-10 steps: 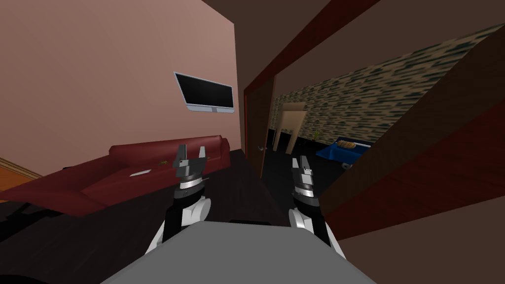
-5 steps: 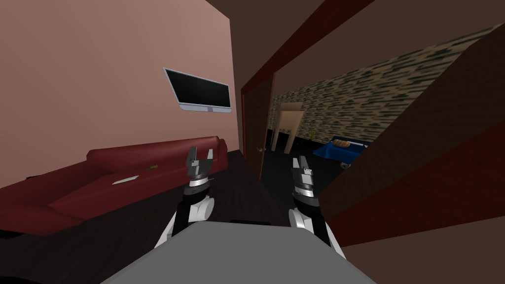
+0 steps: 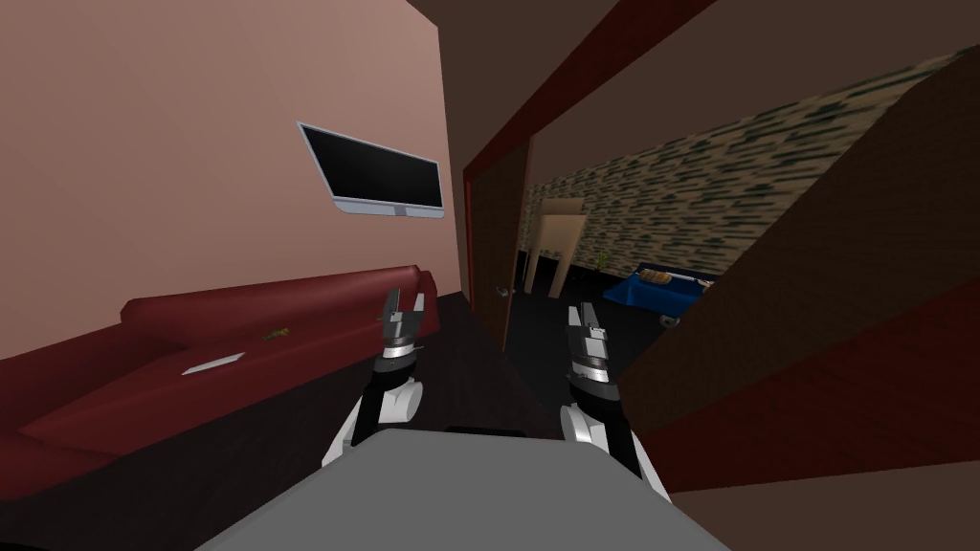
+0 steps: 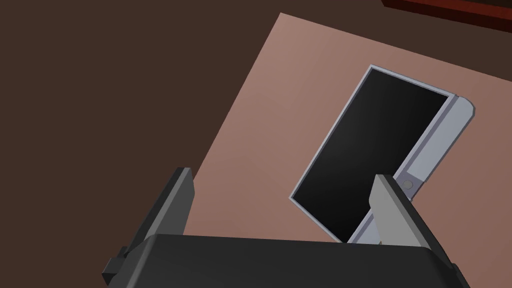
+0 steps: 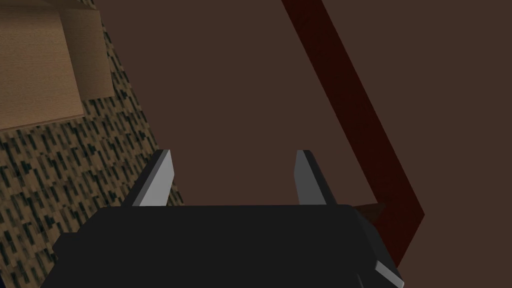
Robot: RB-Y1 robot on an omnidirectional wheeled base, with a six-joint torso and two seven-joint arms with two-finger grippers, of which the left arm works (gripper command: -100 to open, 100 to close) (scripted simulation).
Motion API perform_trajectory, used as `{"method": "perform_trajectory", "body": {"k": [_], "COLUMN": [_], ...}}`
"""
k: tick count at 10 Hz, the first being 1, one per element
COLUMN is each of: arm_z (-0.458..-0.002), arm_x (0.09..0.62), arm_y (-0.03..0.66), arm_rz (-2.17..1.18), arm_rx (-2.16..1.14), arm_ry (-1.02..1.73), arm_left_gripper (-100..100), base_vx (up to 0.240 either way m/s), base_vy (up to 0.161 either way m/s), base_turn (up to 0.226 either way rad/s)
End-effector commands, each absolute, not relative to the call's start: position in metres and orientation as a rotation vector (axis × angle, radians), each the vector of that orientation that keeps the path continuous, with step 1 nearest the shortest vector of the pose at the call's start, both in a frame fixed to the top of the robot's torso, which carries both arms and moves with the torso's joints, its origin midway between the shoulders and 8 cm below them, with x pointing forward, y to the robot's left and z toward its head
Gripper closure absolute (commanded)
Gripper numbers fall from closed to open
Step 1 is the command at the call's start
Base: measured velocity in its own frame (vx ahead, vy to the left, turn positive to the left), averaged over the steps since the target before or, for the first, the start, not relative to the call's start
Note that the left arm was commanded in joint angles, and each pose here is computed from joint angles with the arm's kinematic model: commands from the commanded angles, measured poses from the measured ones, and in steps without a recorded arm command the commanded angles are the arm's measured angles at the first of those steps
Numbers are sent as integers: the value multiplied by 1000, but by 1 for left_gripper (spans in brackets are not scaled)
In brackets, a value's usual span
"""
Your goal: Push the door open
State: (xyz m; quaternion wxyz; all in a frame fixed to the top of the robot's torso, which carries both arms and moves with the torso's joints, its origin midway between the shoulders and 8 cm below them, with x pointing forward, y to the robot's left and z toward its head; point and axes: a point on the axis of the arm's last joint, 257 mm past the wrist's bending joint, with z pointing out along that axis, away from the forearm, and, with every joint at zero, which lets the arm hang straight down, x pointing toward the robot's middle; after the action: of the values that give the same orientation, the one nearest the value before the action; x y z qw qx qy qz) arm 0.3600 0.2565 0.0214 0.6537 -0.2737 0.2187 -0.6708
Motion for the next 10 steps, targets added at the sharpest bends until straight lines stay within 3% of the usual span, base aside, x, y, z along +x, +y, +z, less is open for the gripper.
{"method": "perform_trajectory", "body": {"k": [1, 10], "arm_z": [11, -57], "arm_x": [367, 412], "arm_y": [252, 219], "arm_rz": [-1529, -1566], "arm_rx": [-632, -703], "arm_ry": [520, 672], "arm_left_gripper": [-100, -100], "base_vx": [78, 93], "base_vy": [34, 43], "base_turn": [-62, -81]}}
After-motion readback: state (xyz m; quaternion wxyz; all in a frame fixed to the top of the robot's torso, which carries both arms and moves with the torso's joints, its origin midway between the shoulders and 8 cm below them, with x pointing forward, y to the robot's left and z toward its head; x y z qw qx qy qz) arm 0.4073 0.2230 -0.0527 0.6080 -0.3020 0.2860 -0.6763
